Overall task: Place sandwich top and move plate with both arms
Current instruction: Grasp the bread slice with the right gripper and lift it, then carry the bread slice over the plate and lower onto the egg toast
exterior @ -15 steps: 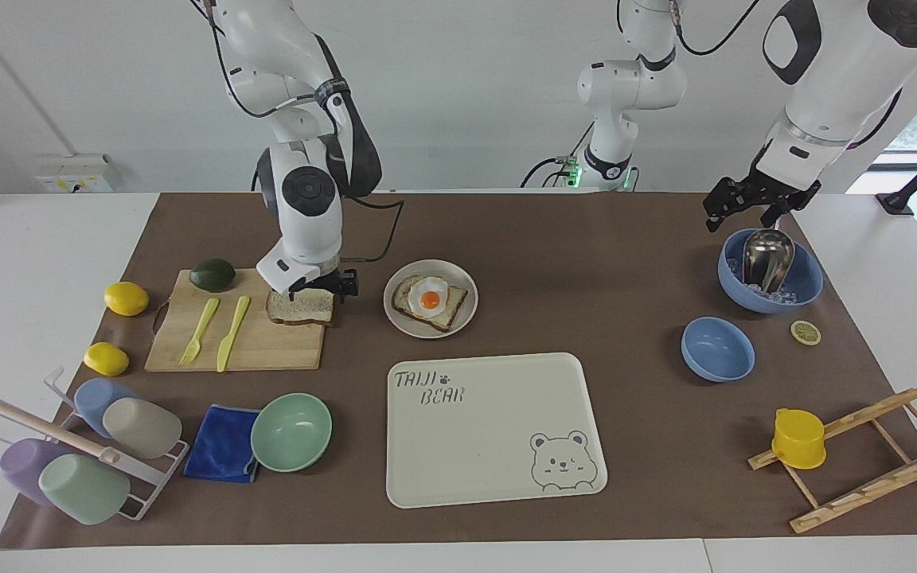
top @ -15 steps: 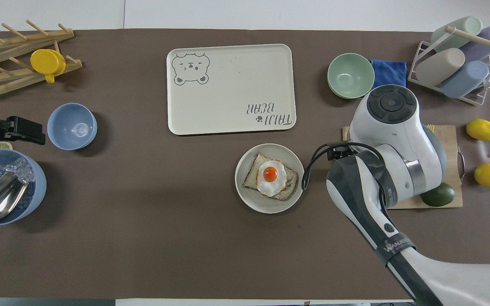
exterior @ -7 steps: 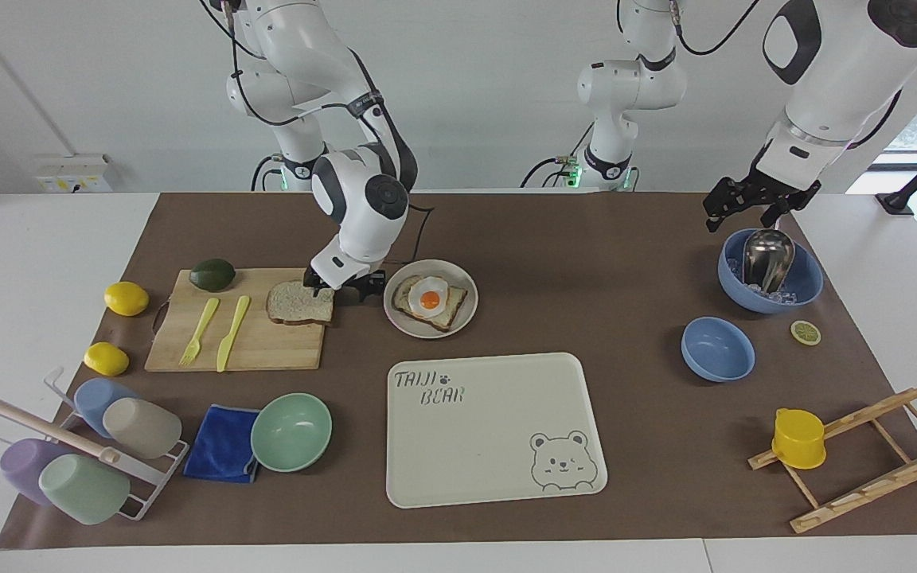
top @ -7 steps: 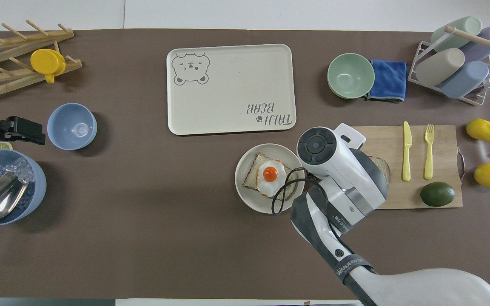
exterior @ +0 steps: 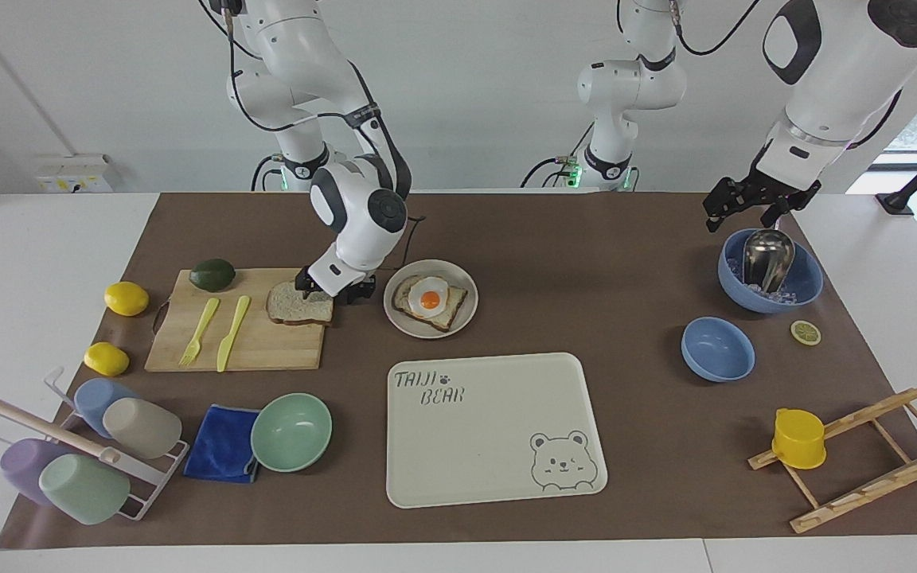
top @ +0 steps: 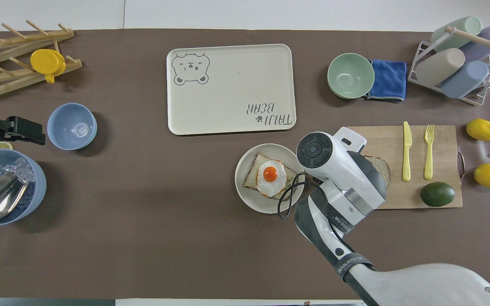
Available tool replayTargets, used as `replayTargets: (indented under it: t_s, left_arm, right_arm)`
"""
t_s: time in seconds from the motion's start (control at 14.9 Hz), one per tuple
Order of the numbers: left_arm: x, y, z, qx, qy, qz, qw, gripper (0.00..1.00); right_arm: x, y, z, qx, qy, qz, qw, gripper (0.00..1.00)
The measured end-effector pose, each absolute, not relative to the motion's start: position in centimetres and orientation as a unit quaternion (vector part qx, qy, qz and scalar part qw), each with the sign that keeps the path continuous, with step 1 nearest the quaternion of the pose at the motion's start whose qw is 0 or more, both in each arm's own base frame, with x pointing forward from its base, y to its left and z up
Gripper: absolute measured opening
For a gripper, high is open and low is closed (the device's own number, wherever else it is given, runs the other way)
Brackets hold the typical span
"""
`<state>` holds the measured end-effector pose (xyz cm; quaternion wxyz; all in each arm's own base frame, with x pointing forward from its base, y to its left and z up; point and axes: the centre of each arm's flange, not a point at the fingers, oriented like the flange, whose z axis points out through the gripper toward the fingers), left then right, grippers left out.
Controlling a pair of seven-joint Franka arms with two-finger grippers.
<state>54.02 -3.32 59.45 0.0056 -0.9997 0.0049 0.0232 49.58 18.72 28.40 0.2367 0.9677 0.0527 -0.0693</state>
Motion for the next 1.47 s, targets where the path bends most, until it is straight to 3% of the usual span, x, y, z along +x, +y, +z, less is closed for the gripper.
replayTargets:
  t_s: [0.07, 0.33, 0.8, 1.07, 1.47]
  left_arm:
    - [54.0, -3.3, 59.5, -1.000, 0.005, 0.023, 0.006, 1.00]
    - [54.0, -3.3, 59.5, -1.000, 0.005, 0.023, 0.006, 1.00]
    - [54.0, -3.3, 59.5, -1.000, 0.005, 0.023, 0.006, 1.00]
    - [54.0, -3.3, 59.5, -1.000, 0.005, 0.023, 0.006, 1.00]
    - [54.0, -3.3, 59.5, -1.000, 0.005, 0.023, 0.006, 1.00]
  right_arm:
    - [49.5, 18.7, 28.3, 0.968, 0.053, -0.070, 0.237, 0.90]
    - [49.1, 18.5, 27.8, 0.967, 0.056, -0.072, 0.236, 0.78]
    - [49.0, 18.4, 29.0, 0.965, 0.059, -0.066, 0.246, 0.15]
    - [49.8, 20.8, 32.6, 0.957, 0.069, -0.078, 0.271, 0.15]
    - [49.3, 33.4, 42.5, 0.961, 0.126, -0.022, 0.244, 0.11]
